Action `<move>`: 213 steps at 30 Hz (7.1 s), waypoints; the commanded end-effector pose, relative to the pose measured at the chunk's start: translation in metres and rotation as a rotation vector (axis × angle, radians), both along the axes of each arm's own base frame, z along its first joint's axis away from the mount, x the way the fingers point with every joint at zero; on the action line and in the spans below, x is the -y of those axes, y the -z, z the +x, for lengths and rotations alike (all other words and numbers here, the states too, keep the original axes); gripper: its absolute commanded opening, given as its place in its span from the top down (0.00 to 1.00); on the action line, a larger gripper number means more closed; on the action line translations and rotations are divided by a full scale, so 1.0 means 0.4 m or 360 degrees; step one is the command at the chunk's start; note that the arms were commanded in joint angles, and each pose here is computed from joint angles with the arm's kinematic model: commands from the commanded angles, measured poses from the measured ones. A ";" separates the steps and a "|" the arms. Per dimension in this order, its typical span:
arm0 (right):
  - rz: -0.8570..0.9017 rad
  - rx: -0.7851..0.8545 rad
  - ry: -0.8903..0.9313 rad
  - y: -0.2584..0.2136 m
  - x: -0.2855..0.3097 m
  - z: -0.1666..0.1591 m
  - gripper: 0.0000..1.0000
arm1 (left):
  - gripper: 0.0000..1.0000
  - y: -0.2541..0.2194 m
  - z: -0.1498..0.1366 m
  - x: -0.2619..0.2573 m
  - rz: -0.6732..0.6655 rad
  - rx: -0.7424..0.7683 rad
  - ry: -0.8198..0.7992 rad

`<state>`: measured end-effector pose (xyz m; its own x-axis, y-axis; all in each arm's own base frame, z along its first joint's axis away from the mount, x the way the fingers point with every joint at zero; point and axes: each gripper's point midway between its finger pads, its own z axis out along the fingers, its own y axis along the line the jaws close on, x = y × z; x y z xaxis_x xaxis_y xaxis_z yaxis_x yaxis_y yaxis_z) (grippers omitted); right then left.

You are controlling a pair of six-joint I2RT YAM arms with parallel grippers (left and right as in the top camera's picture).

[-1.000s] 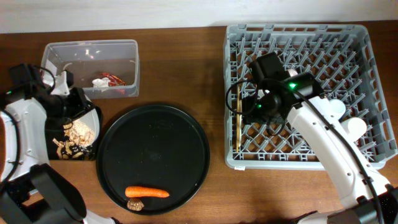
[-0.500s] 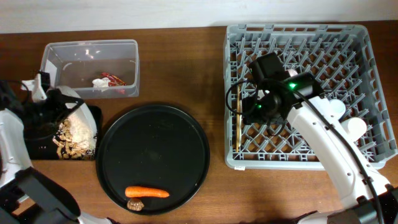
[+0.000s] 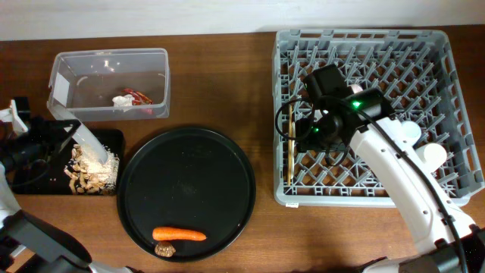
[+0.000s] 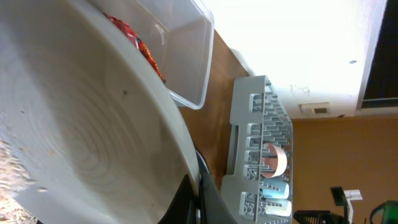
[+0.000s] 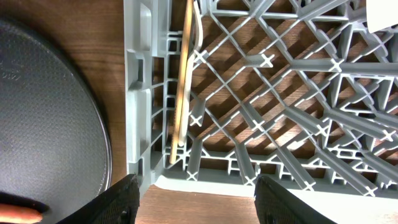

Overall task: Sort waste into correct bins and load items into the dishwasher rack
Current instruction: 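Tilt the grey plate with the left gripper to dump scraps onto tray, then carry the empty grey plate with the left gripper back to the round tray, then grasp the grey plate rim with the right gripper, then lift the grey plate with the right gripper and carry it to the rack, then lower the grey plate upright into the rack slots and release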

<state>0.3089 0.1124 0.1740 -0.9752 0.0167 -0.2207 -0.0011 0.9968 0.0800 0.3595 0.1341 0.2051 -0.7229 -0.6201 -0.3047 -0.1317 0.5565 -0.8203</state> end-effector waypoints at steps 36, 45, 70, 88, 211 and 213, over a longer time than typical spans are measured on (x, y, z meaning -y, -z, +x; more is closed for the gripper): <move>-0.0065 -0.0044 -0.0002 0.007 0.018 -0.018 0.37 | 1.00 -0.050 -0.074 0.505 0.0639 0.0008 0.0970; -0.0068 -0.0050 -0.0003 0.008 0.019 -0.020 0.37 | 1.00 0.184 -0.115 0.707 0.1257 -0.0471 0.1288; 0.0324 0.0200 -0.0459 -0.138 -0.174 0.011 0.27 | 0.30 0.033 -0.098 0.462 0.1284 -0.0517 0.0653; 0.0085 -0.0232 -0.0533 0.279 -0.457 -0.013 0.34 | 0.25 -0.002 -0.114 0.317 0.1167 -0.0591 0.0324; -0.0499 0.0331 0.0495 -0.183 0.066 0.145 0.04 | 0.18 -0.001 -0.115 0.319 0.1161 -0.0593 0.0331; -0.0268 0.0201 0.0500 -0.178 0.087 0.136 0.00 | 0.19 0.006 -0.119 0.328 0.1162 -0.0601 0.0352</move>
